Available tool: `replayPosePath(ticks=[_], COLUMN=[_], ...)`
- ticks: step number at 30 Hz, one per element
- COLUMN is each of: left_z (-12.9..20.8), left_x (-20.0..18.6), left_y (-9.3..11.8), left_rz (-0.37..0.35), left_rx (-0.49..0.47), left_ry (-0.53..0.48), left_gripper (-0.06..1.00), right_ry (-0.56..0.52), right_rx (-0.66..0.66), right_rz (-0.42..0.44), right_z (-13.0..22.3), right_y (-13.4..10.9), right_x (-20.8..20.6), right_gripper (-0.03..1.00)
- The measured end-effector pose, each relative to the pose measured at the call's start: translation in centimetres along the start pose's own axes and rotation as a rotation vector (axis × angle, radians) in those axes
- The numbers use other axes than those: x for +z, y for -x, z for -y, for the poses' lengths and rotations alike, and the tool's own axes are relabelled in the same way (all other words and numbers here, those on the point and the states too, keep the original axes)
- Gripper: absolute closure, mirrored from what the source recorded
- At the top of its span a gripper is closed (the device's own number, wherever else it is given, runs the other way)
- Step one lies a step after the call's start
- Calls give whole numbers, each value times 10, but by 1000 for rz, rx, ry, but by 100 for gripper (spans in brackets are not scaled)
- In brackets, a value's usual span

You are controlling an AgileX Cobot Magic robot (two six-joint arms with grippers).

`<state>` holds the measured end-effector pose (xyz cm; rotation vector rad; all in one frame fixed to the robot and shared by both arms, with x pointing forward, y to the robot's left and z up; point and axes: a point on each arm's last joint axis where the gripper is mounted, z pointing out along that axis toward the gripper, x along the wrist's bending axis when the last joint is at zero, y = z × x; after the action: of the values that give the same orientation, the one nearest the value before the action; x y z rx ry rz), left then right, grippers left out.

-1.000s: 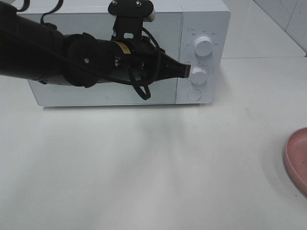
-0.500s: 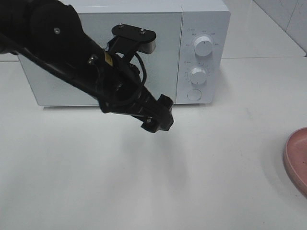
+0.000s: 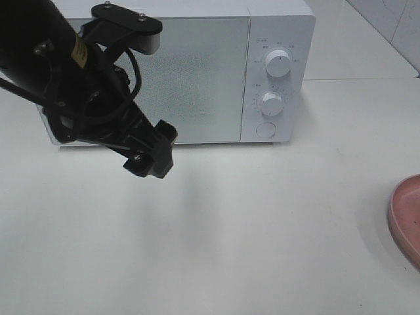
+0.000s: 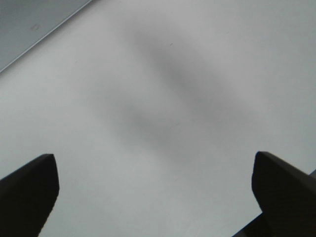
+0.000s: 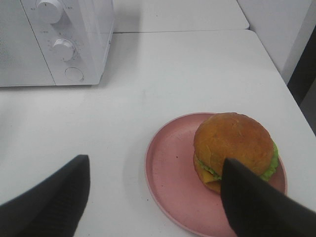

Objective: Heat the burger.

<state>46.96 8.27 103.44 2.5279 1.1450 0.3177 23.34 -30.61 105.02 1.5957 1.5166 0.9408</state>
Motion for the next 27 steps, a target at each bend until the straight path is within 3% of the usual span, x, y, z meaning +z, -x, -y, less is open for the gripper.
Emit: replayPosePath(ticks=[6,8,9,11,13,14,15,17,18,20,27], left_z=[6,12,12,17,19,25,25,39,39,53,76], left_x=[0,-3,-3,-12,-15,-21,-21,-32,-32,-45,-76], left_y=[-14,-42,-42,-70,-77,-94,-94,-122,-122,-144,-165], left_rz=[-20,5,5,25,34,42,42,28,28,1,-32], left_rx=[-60,-152,-152,-227,-244,-297,-297,-376,-376,-444,-574], left_ry=[-71,-101,-101,-83,-80,-75,-75,-80,-80,-88,-47], left_gripper=[-4,-4,-4,-4,-4,-4,-4,-4,-4,-4,-4], right_ry=[0,0,0,0,0,0,0,0,0,0,0], right_rx=[0,0,0,0,0,0,0,0,0,0,0], right_rz=[0,0,0,0,0,0,0,0,0,0,0], right_z=[0,0,0,0,0,0,0,0,0,0,0], right_y=[0,0,0,0,0,0,0,0,0,0,0], right_x=[0,0,0,0,0,0,0,0,0,0,0], right_gripper=[27,27,27,27,27,27,27,27,27,27,27])
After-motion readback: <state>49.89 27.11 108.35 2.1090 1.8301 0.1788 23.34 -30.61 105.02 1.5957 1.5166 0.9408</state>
